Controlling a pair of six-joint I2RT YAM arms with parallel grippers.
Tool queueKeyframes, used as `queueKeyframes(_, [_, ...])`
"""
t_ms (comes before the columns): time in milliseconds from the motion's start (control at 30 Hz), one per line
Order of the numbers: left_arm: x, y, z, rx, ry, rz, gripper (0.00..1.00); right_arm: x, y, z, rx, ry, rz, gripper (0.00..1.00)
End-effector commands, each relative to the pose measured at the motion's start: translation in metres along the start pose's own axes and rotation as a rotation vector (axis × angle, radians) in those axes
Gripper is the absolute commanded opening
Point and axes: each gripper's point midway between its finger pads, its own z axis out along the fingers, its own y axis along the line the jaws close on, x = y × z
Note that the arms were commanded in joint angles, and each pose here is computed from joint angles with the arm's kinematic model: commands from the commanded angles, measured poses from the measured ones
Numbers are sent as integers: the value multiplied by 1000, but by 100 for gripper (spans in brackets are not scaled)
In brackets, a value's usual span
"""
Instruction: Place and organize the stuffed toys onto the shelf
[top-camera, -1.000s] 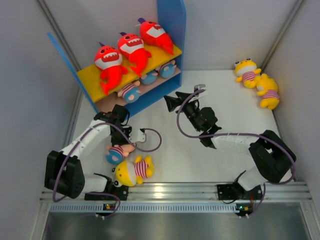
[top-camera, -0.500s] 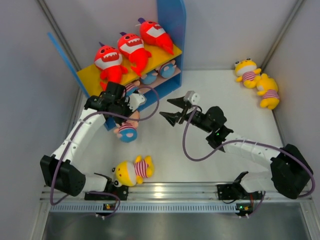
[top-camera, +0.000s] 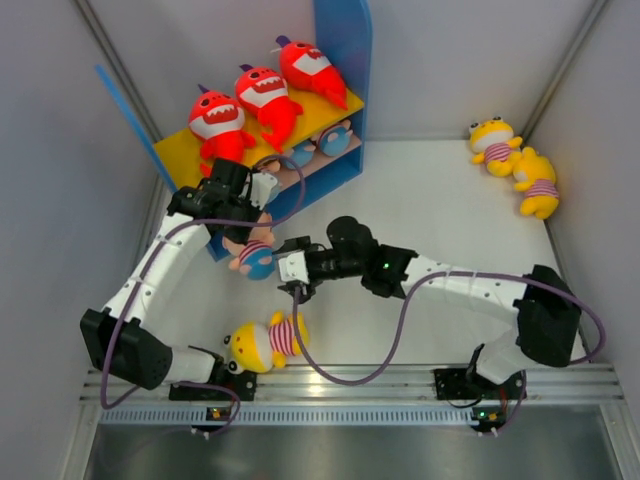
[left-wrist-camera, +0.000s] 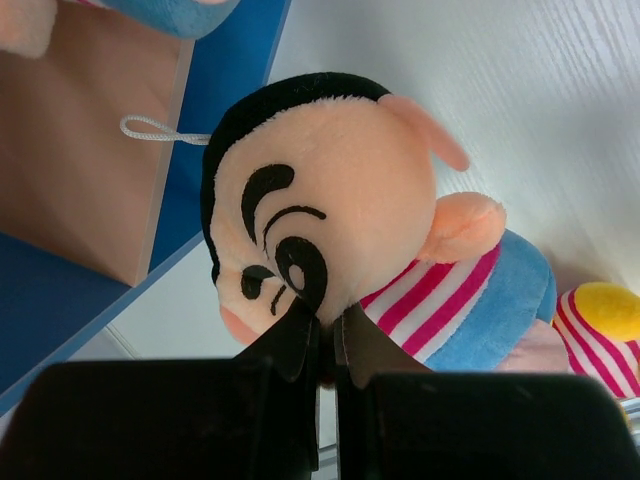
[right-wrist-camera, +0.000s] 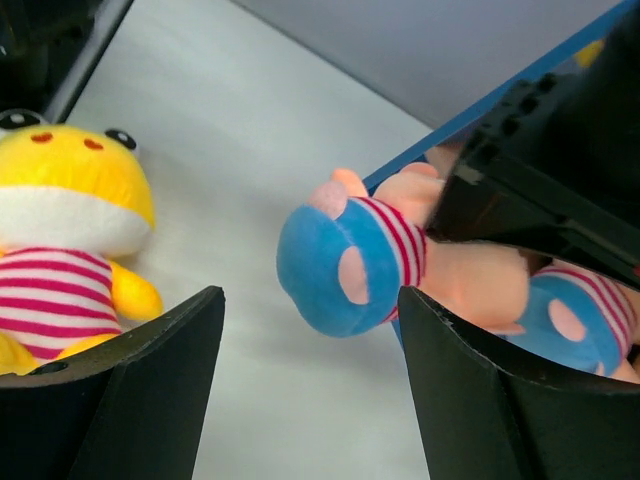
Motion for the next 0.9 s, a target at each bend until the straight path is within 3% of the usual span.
queueKeyframes(0, [-3, -5, -15, 14, -37, -45, 0, 1, -1, 22, -41, 37, -144, 71])
queueKeyframes(200, [-5, -5, -25, 7, -69, -44, 0, 13, -16, 51, -57, 75, -222, 71])
queueKeyframes(400, [-10, -16, -38, 71, -120, -44, 0, 54, -19, 73, -58, 179, -219, 69])
queueKeyframes(467, [-8, -21, -41, 91, -121, -43, 0, 49, -35, 76, 13, 160, -250, 61])
queueKeyframes(500, [-7, -21, -45, 92, -124, -43, 0, 53, -38, 77, 35, 170, -261, 52])
queueKeyframes(533, [-7, -21, -47, 91, -128, -41, 0, 49, -45, 78, 69, 153, -281, 36])
queueKeyframes(633, [-8, -16, -57, 63, -152, -28, 0, 47, -53, 77, 87, 145, -299, 15])
queueKeyframes(700, [-9, -12, -64, 39, -174, -7, 0, 40, -55, 75, 74, 145, -325, 8])
queueKeyframes(767, [-9, -9, -68, 24, -183, 6, 11, 34, -58, 72, 66, 145, -361, 0])
queueKeyframes(800, [-9, -6, -73, 7, -195, 14, 36, 27, -61, 67, 58, 153, -370, 0])
queueKeyframes(867, [-9, -3, -80, -15, -216, 22, 63, 18, -62, 65, 40, 150, -398, 0])
